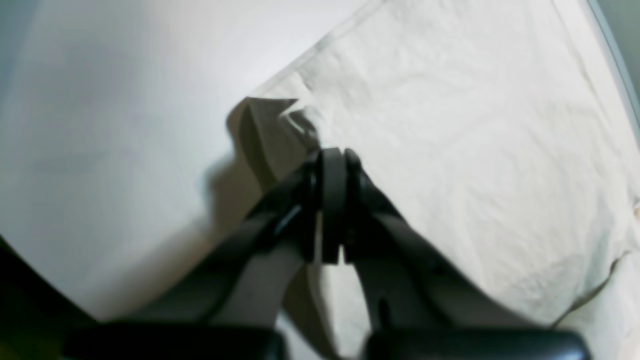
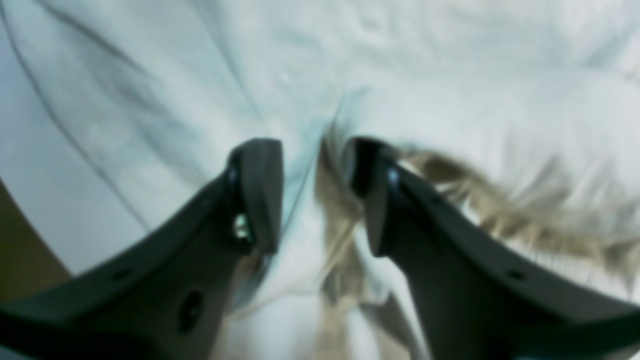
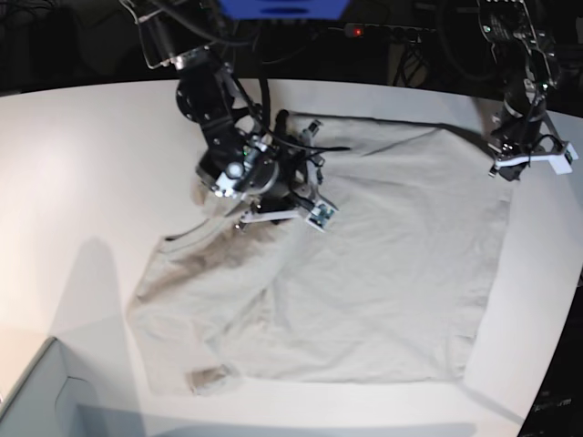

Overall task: Layout the t-shirt on the table in an organized manner, then fold the t-shirt properly
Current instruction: 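Grasp the bunched shoulder fabric with the right gripper and pull it outward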

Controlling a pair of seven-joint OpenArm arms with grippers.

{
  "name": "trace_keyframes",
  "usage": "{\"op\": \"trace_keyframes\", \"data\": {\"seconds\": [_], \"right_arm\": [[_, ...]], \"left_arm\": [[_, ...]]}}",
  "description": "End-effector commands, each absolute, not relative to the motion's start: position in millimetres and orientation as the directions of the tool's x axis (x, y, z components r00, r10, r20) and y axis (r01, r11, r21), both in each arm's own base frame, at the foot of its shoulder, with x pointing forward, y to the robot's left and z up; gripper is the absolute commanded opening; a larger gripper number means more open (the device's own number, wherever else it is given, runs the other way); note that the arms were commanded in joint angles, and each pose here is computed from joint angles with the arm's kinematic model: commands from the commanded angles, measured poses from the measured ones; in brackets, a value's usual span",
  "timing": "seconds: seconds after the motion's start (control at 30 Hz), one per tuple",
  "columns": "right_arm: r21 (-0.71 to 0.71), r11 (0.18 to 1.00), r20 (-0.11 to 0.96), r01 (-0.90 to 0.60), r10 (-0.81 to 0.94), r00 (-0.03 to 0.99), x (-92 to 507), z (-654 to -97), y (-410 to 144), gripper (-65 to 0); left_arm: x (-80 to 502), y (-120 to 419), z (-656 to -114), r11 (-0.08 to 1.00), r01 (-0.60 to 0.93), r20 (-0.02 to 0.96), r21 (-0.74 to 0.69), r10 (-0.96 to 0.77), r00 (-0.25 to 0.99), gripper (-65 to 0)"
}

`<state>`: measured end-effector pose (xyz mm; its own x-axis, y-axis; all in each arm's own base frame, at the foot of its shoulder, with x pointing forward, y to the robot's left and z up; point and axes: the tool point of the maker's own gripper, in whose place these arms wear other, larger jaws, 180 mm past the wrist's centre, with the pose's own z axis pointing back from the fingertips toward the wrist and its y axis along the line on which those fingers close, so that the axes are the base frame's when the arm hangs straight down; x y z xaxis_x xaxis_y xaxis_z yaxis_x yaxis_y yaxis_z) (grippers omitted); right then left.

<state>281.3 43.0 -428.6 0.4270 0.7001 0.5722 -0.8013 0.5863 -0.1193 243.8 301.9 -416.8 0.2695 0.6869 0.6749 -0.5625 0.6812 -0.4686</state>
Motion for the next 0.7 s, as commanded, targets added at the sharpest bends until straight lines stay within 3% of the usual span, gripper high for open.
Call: {"op": "trace_keyframes", "data": {"seconds": [0.0, 0.13, 0.23, 0.57, 0.67], "right_arm": [[-0.16, 0.625, 0.646, -0.764, 0.652, 0.398, 301.7, -399.3, 43.0, -35.5], [-0.223, 0.747, 0.705, -0.627, 0.567, 0.425, 315.8, -361.4, -11.6, -34.8], [-0.231, 0.803, 0.693, -0.55, 0.532, 0.487, 320.7, -365.3, -50.8, -34.8], [-0.107, 0.803, 0.575, -0.587, 0.531, 0.623, 279.4, -436.6, -52.5, -35.1], [-0.06, 0.799, 0.599, -0.598, 0.508, 0.619, 273.9, -449.7, -41.5, -43.5]], "left_arm": [[251.2, 307.5, -404.3, 0.696, -0.541, 0.704, -0.472, 0.667, 0.245, -64.9], [251.9, 307.5, -403.8, 0.695, -0.541, 0.703, -0.474, 0.668, 0.243, -64.9], [253.3, 307.3, -402.9, 0.693, -0.539, 0.702, -0.479, 0.671, 0.239, -64.9], [263.5, 307.3, -396.5, 0.695, -0.526, 0.709, -0.489, 0.669, 0.224, -64.9], [267.0, 307.0, -394.5, 0.696, -0.522, 0.71, -0.493, 0.668, 0.22, -64.9]]}}
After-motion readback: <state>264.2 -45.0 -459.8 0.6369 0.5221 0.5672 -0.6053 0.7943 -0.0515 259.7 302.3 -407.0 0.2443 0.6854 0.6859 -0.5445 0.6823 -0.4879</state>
